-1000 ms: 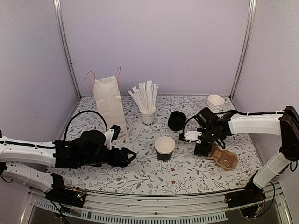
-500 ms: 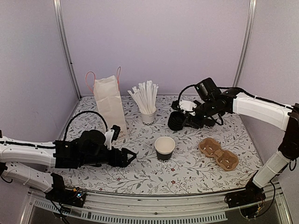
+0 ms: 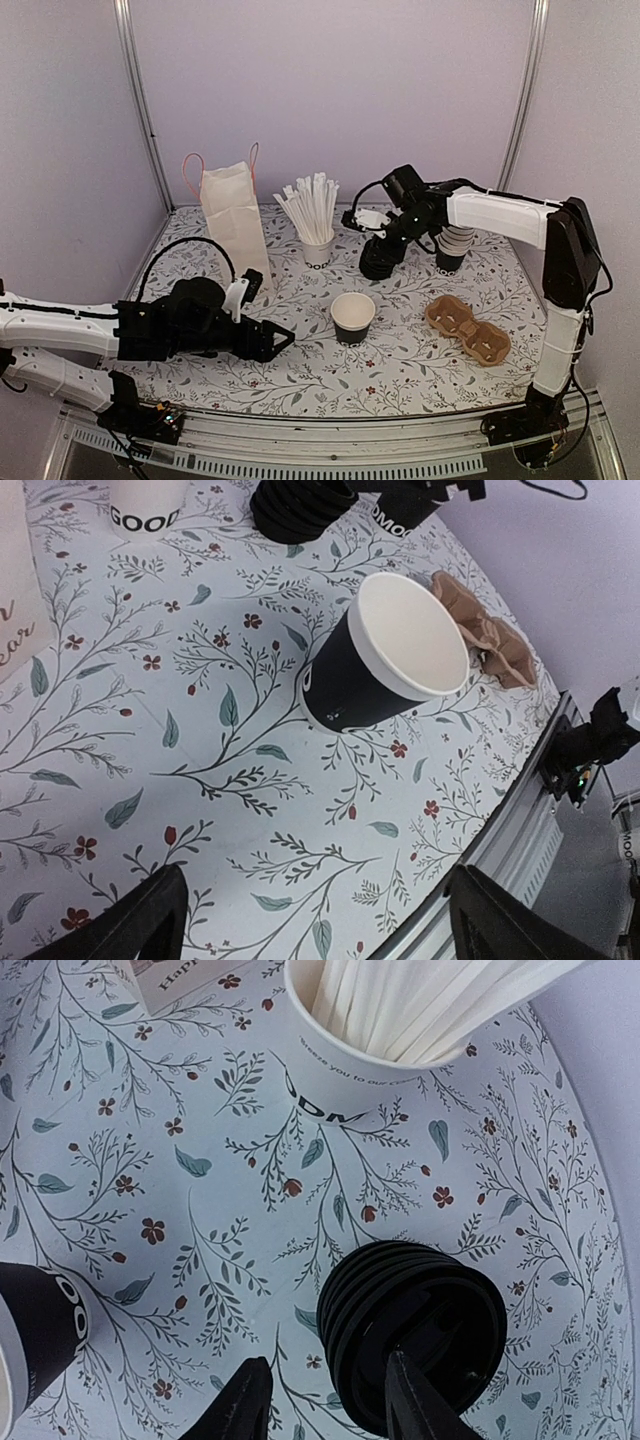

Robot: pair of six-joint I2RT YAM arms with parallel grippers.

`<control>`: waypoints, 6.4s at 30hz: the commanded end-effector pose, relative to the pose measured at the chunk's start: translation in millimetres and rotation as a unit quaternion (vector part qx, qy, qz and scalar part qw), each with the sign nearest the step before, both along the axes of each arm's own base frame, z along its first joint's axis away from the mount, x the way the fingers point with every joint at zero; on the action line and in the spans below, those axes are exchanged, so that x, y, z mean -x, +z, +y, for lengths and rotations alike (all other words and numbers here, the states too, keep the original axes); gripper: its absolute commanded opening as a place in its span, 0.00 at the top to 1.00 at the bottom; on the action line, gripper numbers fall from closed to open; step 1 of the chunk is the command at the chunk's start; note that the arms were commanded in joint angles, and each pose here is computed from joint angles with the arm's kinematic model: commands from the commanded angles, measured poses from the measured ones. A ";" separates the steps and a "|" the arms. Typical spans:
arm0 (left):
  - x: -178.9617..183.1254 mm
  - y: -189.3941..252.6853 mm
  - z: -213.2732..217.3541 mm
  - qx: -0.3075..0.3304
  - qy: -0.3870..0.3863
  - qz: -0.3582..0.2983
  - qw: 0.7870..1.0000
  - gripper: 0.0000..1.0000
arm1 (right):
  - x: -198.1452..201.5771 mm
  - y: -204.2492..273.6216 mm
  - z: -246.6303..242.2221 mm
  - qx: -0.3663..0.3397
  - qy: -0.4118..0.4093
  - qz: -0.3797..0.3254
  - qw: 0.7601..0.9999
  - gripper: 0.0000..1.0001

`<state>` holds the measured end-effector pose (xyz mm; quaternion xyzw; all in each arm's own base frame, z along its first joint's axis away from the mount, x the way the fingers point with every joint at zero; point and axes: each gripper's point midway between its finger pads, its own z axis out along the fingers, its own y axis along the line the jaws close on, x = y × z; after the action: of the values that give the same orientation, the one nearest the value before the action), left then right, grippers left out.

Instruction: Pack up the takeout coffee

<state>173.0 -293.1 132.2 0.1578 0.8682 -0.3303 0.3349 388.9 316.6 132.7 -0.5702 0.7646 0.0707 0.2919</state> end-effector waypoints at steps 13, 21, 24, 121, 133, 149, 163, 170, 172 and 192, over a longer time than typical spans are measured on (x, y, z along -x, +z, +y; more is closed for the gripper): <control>-1.8 7.6 -1.7 0.003 -0.011 -0.014 1.000 0.07 | -21.8 -35.1 -12.4 -0.006 -0.040 0.059 0.997 0.63; -0.9 5.1 -0.5 0.003 -0.008 -0.008 1.000 0.07 | -23.8 -46.4 -14.5 -0.002 -0.041 0.068 0.997 0.69; -0.9 6.1 -0.2 0.002 -0.008 -0.008 1.000 0.07 | -24.2 -49.5 -14.7 -0.001 -0.040 0.070 0.997 0.72; -9.2 11.0 -19.3 -0.015 -0.020 -0.009 1.000 0.08 | -32.9 -1.2 -31.1 -0.054 -0.092 0.098 0.989 0.97; -12.9 12.0 -27.1 -0.024 -0.025 -0.009 0.999 0.08 | -32.0 -7.9 -39.6 -0.070 -0.088 0.155 0.981 0.92; -17.2 8.9 -40.5 -0.041 -0.039 -0.010 0.998 0.07 | -22.1 -18.8 -32.3 -0.068 -0.095 0.207 0.971 0.82; -19.0 12.7 -40.7 -0.036 -0.035 -0.013 0.999 0.07 | -13.5 1.9 -30.6 -0.087 -0.078 0.194 0.974 0.75; -19.3 14.9 -42.2 -0.033 -0.035 -0.014 0.999 0.07 | -13.1 -11.8 -31.6 -0.074 -0.076 0.195 0.975 0.63; -18.8 15.2 -42.3 -0.032 -0.035 -0.013 0.999 0.07 | -14.6 -17.0 -30.4 -0.071 -0.075 0.197 0.975 0.63; -17.9 17.9 -36.6 -0.028 -0.028 -0.013 0.999 0.07 | -26.6 -35.8 -28.0 -0.051 -0.078 0.190 0.977 0.70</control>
<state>187.1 -330.5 137.9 0.2022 0.8734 -0.3048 0.3215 407.8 283.8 104.3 -0.4622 0.8456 0.2052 0.1709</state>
